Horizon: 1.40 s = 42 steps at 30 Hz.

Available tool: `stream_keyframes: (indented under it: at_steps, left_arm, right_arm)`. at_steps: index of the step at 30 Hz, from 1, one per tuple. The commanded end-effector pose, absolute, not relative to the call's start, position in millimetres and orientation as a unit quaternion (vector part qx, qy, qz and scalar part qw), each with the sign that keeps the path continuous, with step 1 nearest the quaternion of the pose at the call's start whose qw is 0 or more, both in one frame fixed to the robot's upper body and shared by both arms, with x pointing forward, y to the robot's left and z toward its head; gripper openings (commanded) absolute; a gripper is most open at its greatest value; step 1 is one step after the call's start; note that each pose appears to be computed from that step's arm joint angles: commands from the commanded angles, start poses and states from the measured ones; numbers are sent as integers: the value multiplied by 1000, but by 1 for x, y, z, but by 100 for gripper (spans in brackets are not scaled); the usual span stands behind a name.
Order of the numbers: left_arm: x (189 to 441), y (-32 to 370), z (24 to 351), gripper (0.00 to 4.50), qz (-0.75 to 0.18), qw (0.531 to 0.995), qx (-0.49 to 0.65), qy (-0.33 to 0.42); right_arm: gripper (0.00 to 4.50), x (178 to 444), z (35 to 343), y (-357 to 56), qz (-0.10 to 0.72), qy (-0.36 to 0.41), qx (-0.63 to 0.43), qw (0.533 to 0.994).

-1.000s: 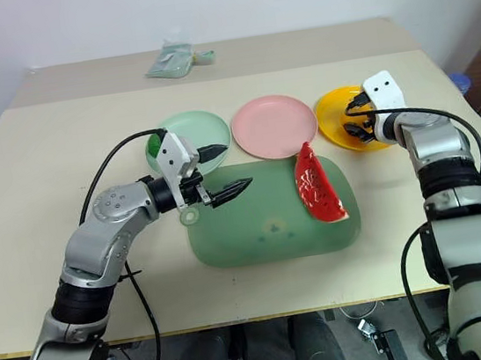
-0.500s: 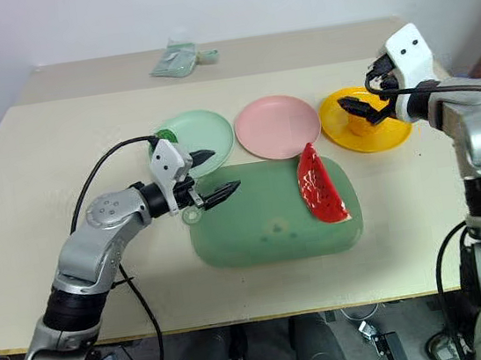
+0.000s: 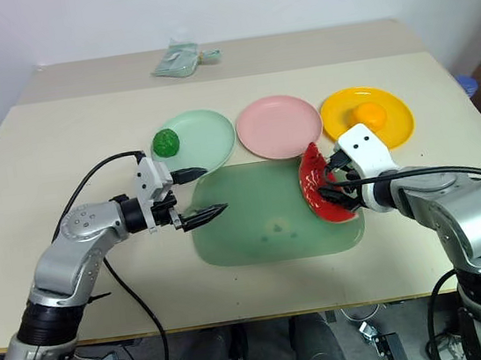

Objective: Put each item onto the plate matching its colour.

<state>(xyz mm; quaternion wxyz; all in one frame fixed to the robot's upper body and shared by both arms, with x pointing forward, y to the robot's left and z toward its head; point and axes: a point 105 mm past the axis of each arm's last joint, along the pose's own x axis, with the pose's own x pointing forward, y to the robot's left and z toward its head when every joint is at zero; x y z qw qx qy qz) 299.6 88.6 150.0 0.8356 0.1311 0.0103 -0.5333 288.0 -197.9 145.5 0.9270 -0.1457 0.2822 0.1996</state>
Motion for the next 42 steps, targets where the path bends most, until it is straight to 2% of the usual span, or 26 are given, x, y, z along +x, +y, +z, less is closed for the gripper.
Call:
stream_keyframes:
  at_steps: [1, 4, 8, 12, 18, 23, 26, 30, 34, 37, 39, 42]
  left_arm:
    - [298, 84, 158, 450, -537, 832, 139, -10]
    - [298, 84, 158, 450, -534, 834, 138, -10]
    - [303, 98, 159, 450, -503, 854, 135, -11]
    - [310, 122, 157, 450, -450, 884, 125, -1]
    - [305, 134, 153, 450, -421, 898, 130, 8]
    - [298, 137, 155, 450, -410, 902, 139, 7]
    - [295, 139, 155, 450, -402, 905, 140, 7]
    - [294, 144, 157, 450, -382, 914, 138, 4]
    - [295, 155, 163, 450, -348, 929, 126, -8]
    - [291, 173, 167, 450, -315, 942, 113, -13]
    - [286, 179, 164, 450, -307, 945, 111, -7]
    - [281, 185, 156, 450, -302, 947, 111, 8]
  right_arm:
    - [176, 288, 154, -198, 194, 266, -150, 932]
    - [28, 290, 160, -198, 197, 253, -163, 933]
    - [28, 300, 198, -175, 255, 169, -160, 939]
    - [28, 345, 218, -150, 262, 110, -172, 943]
    - [28, 411, 202, -142, 240, 118, -177, 947]
    - [28, 436, 182, -146, 252, 142, -188, 939]
    - [141, 439, 182, -148, 266, 141, -196, 933]
    - [332, 434, 200, -155, 277, 97, -230, 928]
    - [332, 415, 223, -169, 309, 45, -245, 918]
    - [332, 385, 234, -199, 325, -4, -251, 912]
    - [332, 364, 226, -218, 341, 6, -228, 912]
    - [332, 353, 215, -249, 293, 22, -213, 932]
